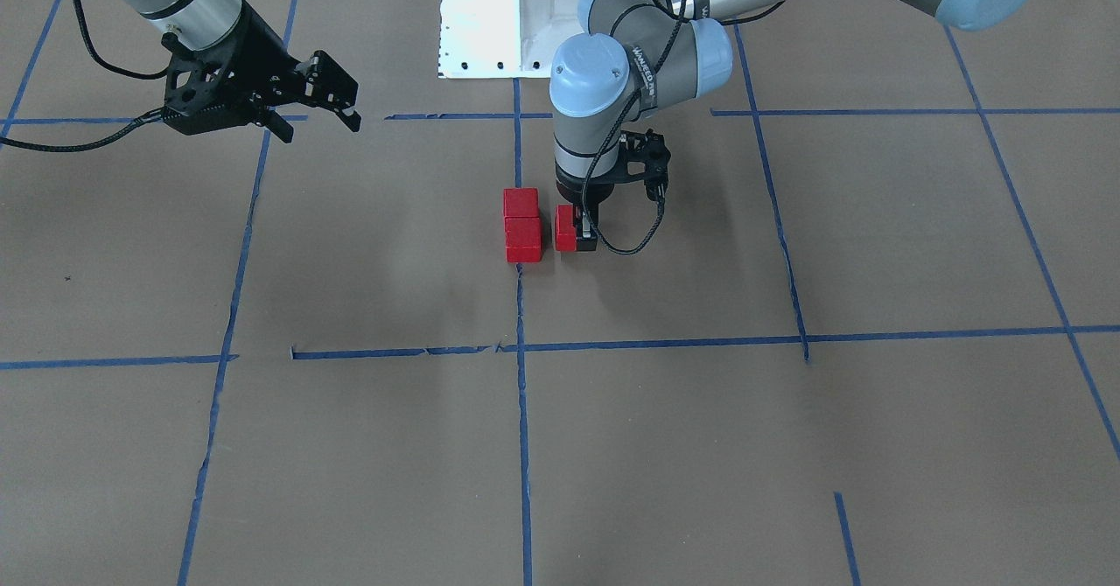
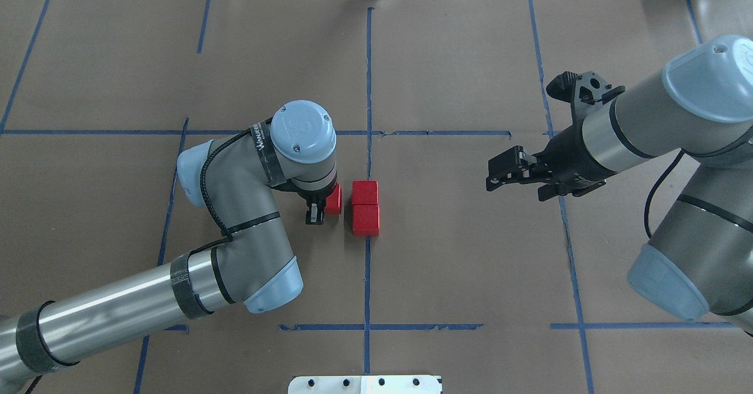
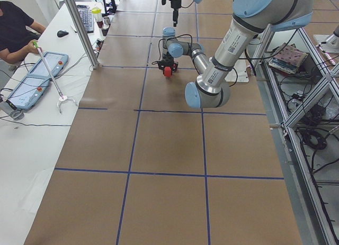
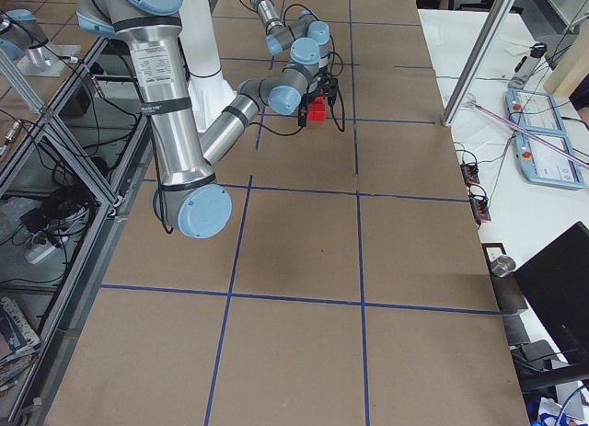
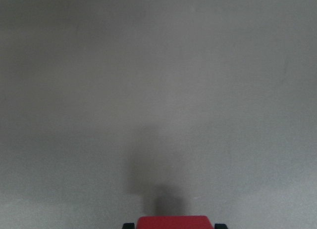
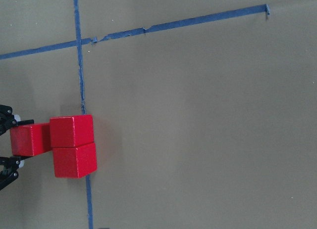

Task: Form red blocks into L shape at center
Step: 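Carry the cube with the left gripper beside the farther stacked cube, then lower the cube into place and open the left gripper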

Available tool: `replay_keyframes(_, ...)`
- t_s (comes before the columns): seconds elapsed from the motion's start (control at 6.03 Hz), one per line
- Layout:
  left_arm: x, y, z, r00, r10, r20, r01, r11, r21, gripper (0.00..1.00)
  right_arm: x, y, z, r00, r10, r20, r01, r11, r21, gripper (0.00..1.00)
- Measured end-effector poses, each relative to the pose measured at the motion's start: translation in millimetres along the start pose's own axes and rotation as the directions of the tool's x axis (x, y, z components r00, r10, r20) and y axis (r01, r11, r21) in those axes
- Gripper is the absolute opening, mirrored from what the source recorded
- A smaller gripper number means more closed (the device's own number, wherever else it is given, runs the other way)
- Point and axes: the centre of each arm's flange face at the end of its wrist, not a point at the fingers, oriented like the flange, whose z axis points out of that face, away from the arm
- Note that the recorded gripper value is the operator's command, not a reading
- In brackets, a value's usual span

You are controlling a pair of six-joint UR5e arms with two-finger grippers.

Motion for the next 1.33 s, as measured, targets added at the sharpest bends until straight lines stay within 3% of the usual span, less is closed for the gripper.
replay_keyframes(0.66, 6, 14, 1, 0.997, -0.076, -0.003, 0.076, 0.997, 0.004, 0.0, 1, 0, 0, 1.0, 0.001, -0.001, -0.001, 1.0, 0.0, 1.0)
replay_keyframes(1.33, 8, 20, 3, 0.997, -0.078, -0.004, 0.078, 0.997, 0.004, 0.02, 1, 0, 0, 1.0, 0.001, -0.001, -0.001, 1.0, 0.0, 1.0)
